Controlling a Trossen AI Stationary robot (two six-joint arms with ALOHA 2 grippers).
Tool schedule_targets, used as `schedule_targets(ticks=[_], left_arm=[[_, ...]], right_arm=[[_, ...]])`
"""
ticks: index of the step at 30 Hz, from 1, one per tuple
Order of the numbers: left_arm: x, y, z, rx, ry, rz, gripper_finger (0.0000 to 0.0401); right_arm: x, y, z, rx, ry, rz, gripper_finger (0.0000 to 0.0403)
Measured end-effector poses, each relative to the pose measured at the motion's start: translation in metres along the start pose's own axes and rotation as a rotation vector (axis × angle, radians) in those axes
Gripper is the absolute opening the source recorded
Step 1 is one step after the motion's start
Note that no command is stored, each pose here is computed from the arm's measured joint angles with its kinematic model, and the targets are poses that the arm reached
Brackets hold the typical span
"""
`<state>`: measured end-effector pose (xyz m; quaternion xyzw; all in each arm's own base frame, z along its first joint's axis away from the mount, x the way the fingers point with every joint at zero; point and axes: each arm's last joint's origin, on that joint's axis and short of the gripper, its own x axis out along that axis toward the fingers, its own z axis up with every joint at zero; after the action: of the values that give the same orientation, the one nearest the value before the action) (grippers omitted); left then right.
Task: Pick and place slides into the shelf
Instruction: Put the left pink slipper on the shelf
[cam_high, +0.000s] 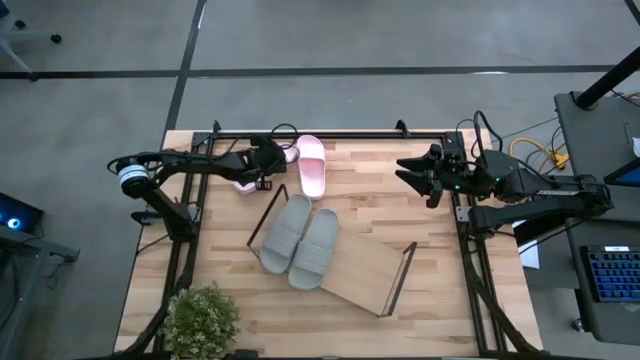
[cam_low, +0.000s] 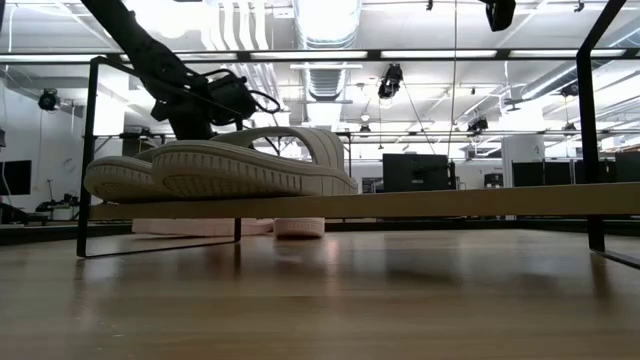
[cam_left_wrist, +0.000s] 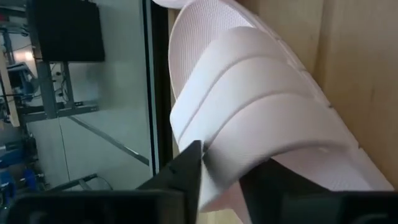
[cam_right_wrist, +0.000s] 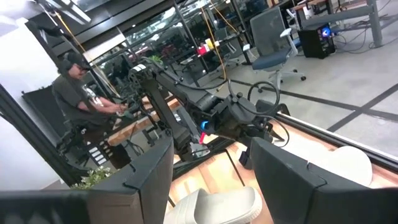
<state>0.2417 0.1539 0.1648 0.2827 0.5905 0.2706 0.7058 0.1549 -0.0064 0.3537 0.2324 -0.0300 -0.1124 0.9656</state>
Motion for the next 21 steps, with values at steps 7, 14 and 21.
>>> schedule_targets(ticks=[7, 14, 21], left_arm=[[0.002, 0.004, 0.001, -0.036, -0.042, -0.008, 0.0007], [0.000, 0.007, 0.000, -0.043, -0.046, -0.005, 0.0002], [-0.010, 0.013, -0.005, 0.005, -0.023, 0.019, 0.0001]], right_arm=[[0.000, 0.000, 0.000, 0.000, 0.000, 0.000, 0.0205], [0.000, 0.000, 0.000, 0.000, 0.000, 0.000, 0.0205], [0.000, 0.000, 0.000, 0.000, 0.000, 0.000, 0.0205]])
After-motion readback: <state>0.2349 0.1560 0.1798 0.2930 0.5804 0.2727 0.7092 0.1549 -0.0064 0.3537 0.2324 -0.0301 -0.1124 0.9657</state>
